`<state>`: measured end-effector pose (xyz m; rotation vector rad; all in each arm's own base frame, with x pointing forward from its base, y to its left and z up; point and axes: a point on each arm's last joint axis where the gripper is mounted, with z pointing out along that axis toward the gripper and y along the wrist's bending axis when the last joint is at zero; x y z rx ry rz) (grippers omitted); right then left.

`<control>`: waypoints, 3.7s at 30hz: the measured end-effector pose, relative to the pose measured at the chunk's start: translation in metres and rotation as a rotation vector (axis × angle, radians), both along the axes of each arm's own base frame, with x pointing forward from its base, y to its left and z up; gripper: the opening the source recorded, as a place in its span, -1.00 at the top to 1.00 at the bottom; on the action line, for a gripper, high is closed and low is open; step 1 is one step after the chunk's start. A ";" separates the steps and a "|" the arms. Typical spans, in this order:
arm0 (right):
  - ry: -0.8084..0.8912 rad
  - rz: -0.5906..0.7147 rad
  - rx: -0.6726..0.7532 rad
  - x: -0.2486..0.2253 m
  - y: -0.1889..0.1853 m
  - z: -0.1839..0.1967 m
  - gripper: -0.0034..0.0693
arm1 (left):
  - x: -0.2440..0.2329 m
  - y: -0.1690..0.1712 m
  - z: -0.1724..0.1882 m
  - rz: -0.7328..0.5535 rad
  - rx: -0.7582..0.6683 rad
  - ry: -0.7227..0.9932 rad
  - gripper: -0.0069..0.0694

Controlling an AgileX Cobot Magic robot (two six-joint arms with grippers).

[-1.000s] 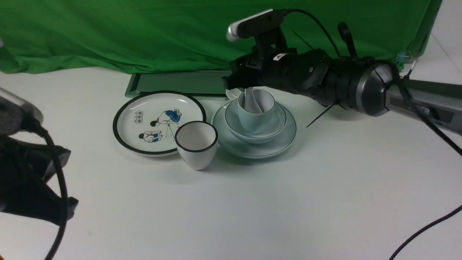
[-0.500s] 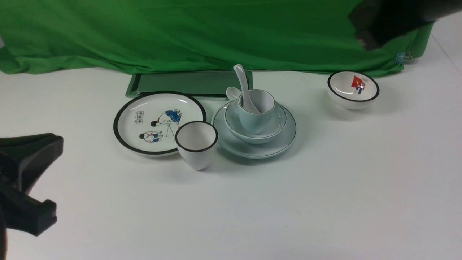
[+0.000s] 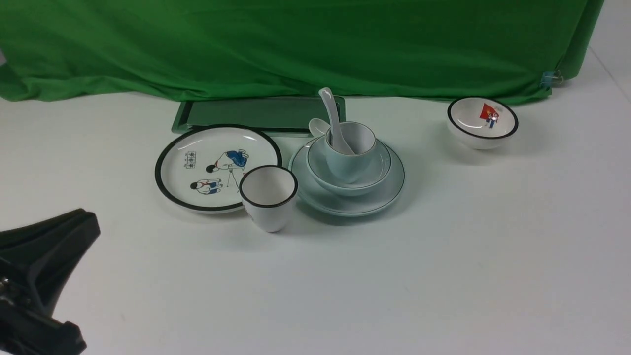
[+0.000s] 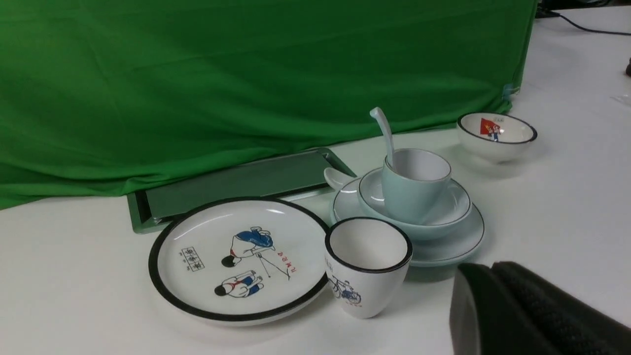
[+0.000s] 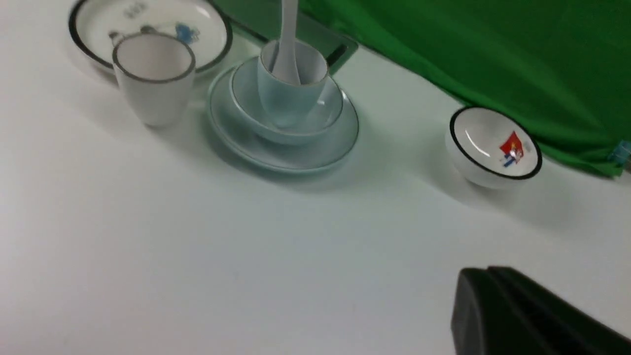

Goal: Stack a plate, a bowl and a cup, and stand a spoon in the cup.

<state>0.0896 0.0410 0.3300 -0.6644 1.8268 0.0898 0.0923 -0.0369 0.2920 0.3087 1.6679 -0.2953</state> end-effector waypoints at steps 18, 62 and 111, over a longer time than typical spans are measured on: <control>0.020 0.060 0.006 -0.021 -0.006 -0.154 0.74 | 0.000 0.000 -0.003 0.000 0.002 0.007 0.90; -0.132 -0.407 0.125 -0.035 -0.040 -0.146 0.76 | 0.000 0.000 -0.003 0.000 0.002 0.006 0.90; -0.126 -0.409 0.125 -0.035 -0.040 -0.147 0.46 | -0.037 0.029 -0.104 0.251 -0.017 0.063 0.90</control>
